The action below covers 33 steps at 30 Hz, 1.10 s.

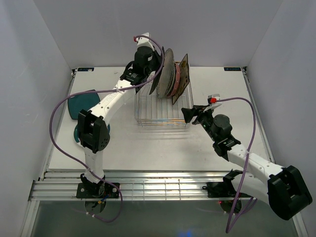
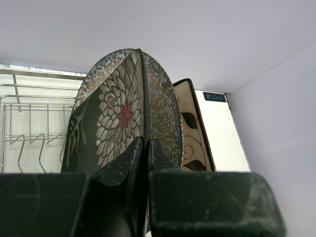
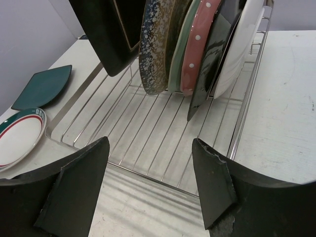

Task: Load the plates into the dish rack
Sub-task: Insert the plate into the dish rack.

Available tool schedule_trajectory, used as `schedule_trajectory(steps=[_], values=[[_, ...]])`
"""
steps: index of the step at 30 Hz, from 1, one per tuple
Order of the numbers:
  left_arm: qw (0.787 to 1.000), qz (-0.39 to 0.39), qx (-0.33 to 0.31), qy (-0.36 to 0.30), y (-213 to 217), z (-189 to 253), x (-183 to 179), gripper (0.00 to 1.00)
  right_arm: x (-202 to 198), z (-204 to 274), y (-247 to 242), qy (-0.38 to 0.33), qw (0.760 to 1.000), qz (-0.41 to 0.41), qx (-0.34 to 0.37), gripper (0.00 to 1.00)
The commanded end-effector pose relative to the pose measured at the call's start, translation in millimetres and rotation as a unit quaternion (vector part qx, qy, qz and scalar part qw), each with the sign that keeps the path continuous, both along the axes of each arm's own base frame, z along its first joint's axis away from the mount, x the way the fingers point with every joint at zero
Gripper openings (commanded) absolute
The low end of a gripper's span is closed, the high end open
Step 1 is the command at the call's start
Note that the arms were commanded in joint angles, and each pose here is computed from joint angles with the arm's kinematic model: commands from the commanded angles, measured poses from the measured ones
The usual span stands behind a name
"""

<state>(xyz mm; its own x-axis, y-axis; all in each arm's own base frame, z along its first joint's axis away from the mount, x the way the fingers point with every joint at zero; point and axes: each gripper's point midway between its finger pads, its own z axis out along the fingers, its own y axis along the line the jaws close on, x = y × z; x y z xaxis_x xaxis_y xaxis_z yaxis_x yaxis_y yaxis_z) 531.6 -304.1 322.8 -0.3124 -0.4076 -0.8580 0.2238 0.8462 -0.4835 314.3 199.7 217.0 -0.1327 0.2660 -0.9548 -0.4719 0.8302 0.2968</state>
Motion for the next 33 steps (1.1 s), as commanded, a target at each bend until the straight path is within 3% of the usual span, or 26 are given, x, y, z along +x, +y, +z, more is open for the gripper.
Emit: schedule_trajectory(steps=[1, 8, 33], values=[[0.992, 0.036, -0.038, -0.113, 2.0, 89.3, -4.0, 0.00, 0.4, 18.3, -3.6, -0.033, 0.999, -0.009, 0.008, 0.74], [0.991, 0.084, -0.026, -0.102, -4.4, 78.3, -7.7, 0.00, 0.5, 16.4, -5.8, -0.032, 0.999, -0.014, 0.006, 0.74], [0.987, 0.128, -0.066, -0.072, -5.2, 50.4, 8.2, 0.00, -3.7, 17.1, -14.7, -0.036, 0.999, -0.029, 0.006, 0.74]])
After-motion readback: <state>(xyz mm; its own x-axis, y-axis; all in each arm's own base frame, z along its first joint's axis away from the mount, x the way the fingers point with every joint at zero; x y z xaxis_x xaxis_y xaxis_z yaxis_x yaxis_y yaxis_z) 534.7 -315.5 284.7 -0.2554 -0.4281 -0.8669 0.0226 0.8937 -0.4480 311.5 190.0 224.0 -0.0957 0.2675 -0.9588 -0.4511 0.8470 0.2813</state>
